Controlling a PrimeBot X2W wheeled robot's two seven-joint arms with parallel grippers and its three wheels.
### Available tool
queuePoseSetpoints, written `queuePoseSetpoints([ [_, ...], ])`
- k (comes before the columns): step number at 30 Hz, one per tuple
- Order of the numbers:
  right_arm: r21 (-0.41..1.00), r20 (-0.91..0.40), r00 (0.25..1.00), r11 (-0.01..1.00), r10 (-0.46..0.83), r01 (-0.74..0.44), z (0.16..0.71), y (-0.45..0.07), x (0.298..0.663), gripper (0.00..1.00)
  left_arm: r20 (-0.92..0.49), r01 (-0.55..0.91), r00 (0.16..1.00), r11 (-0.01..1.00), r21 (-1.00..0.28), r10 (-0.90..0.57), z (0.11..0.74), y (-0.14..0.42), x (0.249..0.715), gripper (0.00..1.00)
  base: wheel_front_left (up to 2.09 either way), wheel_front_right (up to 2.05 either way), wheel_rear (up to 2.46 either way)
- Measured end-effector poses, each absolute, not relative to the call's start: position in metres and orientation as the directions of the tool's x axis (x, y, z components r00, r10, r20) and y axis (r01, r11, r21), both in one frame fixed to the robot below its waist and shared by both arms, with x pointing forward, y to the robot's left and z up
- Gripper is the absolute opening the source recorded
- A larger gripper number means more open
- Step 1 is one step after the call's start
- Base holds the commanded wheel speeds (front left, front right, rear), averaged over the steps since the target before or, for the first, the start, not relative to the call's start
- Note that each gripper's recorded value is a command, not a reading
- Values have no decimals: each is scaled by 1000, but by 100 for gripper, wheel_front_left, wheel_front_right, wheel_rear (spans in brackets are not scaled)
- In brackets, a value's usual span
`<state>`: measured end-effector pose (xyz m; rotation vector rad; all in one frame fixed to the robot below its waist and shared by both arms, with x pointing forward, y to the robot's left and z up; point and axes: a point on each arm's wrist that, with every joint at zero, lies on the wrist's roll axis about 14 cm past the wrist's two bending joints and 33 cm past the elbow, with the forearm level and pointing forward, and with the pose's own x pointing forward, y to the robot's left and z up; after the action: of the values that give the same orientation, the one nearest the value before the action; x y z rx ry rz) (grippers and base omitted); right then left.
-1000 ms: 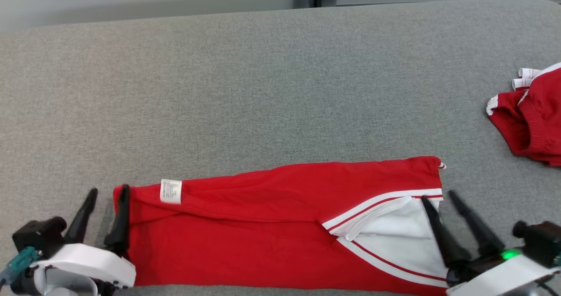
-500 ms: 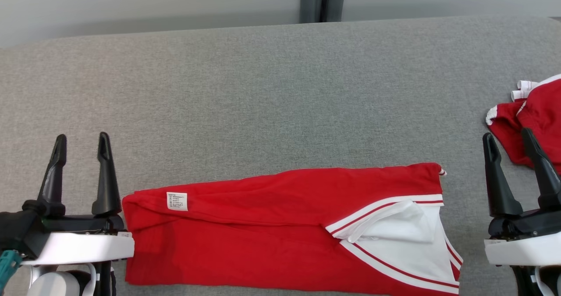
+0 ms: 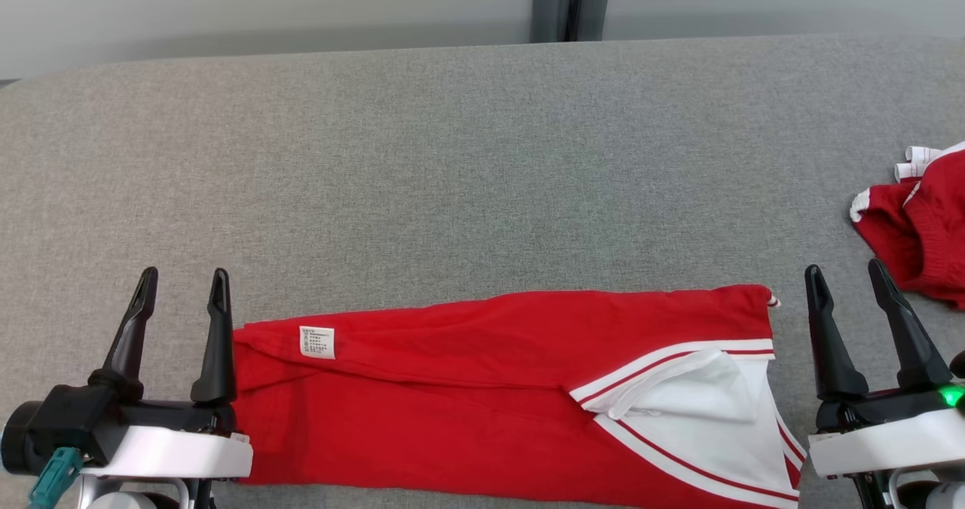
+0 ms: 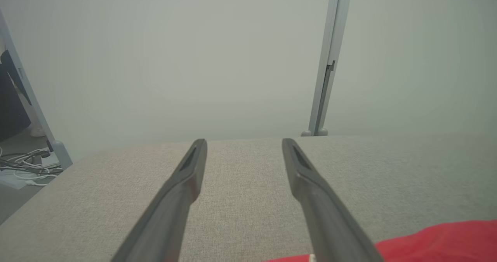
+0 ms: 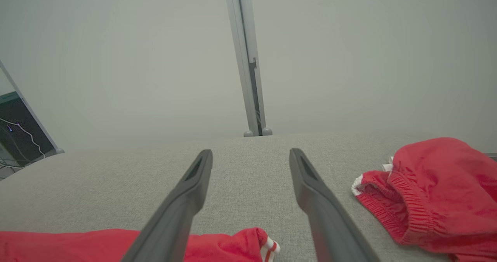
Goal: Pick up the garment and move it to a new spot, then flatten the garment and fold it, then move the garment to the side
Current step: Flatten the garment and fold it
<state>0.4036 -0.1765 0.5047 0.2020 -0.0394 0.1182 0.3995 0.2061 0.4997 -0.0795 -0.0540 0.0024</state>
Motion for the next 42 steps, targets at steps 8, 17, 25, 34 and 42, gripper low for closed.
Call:
queuePoseSetpoints([
  [8, 200, 42, 992, 972, 116, -122, 501, -176, 405, 100, 32, 3, 999, 996, -86, -1, 492, 206, 398, 100, 0, 0, 0],
  [17, 204, 16, 995, 974, 94, -95, 492, -184, 409, 100, 21, 5, 1000, 996, -89, -3, 488, 205, 399, 100, 0, 0, 0],
  [25, 263, -193, 973, 962, 122, -68, 423, -172, 399, 100, 11, 6, 1000, 995, -97, -5, 484, 204, 403, 100, 0, 0, 0],
  [34, 349, -375, 902, 934, 211, -74, 367, -138, 377, 100, 1, 9, 1000, 995, -103, -9, 479, 203, 407, 100, 0, 0, 0],
  [42, 405, -437, 852, 909, 289, -101, 357, -122, 362, 47, 6, 7, 1000, 995, -100, -6, 481, 204, 408, 100, 0, 0, 0],
])
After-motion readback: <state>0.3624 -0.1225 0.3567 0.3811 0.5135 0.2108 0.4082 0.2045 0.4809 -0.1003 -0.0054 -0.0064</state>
